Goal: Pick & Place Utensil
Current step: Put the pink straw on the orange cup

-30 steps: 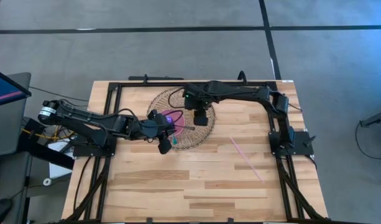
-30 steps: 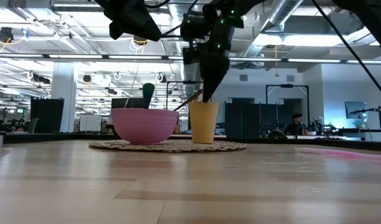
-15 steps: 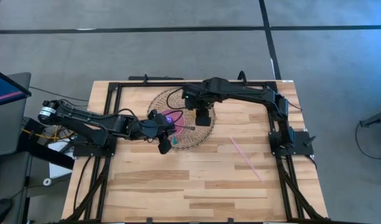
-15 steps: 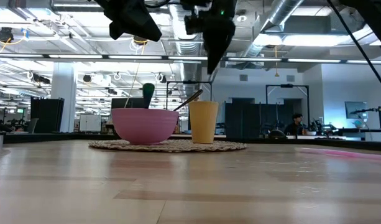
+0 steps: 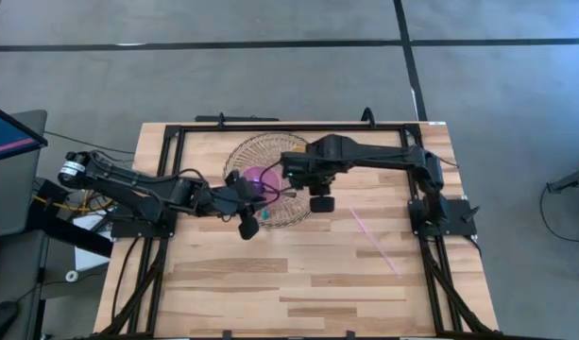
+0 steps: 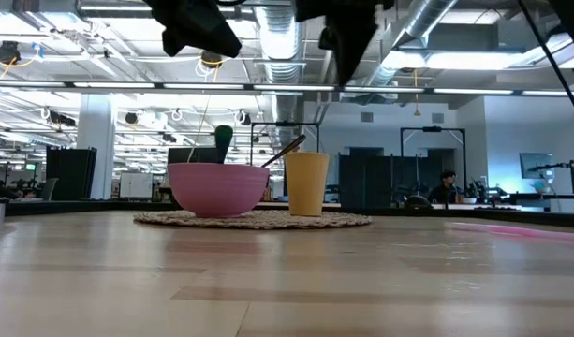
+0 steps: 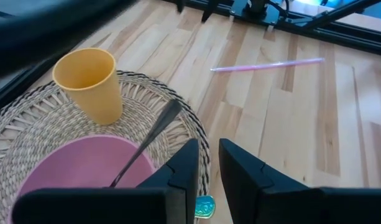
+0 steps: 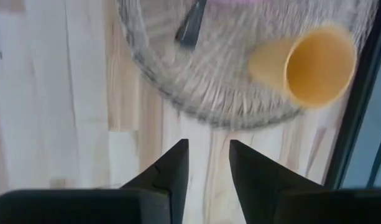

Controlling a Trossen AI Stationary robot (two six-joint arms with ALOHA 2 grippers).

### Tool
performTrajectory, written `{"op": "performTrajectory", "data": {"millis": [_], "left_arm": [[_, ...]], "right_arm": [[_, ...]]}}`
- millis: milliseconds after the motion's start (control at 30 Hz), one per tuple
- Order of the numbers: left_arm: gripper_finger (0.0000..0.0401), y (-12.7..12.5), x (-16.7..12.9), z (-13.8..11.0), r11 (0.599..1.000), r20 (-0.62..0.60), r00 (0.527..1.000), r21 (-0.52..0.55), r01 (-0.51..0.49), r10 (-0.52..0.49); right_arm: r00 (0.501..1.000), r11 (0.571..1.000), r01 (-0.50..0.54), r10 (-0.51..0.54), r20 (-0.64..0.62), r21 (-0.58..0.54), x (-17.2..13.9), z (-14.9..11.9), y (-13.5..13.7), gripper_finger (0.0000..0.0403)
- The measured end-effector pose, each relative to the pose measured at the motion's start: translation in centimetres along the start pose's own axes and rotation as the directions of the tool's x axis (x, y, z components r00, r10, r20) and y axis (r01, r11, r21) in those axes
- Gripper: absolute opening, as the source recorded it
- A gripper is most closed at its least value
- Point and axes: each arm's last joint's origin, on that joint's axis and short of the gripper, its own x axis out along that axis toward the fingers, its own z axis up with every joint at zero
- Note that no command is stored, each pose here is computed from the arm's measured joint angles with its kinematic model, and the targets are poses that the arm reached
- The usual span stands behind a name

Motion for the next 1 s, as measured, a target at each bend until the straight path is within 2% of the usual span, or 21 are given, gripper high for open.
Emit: {"op": "performTrajectory", "data": {"millis": [200, 367, 533, 667, 833, 1000], "left_arm": [[0.0065, -0.4, -0.2, -0.1, 1.000, -0.001, 1.000, 0.009, 0.017, -0.017], [0.0065, -0.6, -0.3, -0.2, 1.000, -0.001, 1.000, 0.012, 0.022, -0.022], [0.0065, -0.6, -0.3, -0.2, 1.000, 0.001, 1.000, 0.011, 0.019, -0.019], [0.0065, -0.5, -0.3, -0.1, 1.000, 0.016, 1.000, 0.008, -0.007, 0.007], [0.0065, -0.5, -0.3, 0.0, 1.000, 0.025, 1.000, 0.005, -0.012, 0.012], [0.0065, -0.5, -0.3, 0.1, 1.000, 0.033, 0.999, 0.001, -0.013, 0.013]], "right_arm": [[1.000, 0.995, -0.024, 0.022, 0.014, 0.100, -1.8, -4.1, 0.7, 0.0089], [0.996, 0.964, -0.042, 0.021, 0.084, 0.261, -1.0, -8.8, 2.0, 0.0082], [0.998, 0.899, -0.054, 0.032, 0.058, 0.435, 1.8, -13.7, 4.4, 0.0082], [0.998, 0.842, -0.057, 0.045, 0.035, 0.537, 4.5, -16.5, 6.5, 0.0082], [0.993, 0.785, -0.115, 0.105, 0.053, 0.609, 8.3, -18.2, 8.9, 0.0082], [0.988, 0.724, -0.153, 0.111, 0.105, 0.673, 11.0, -18.7, 9.9, 0.0082]]}}
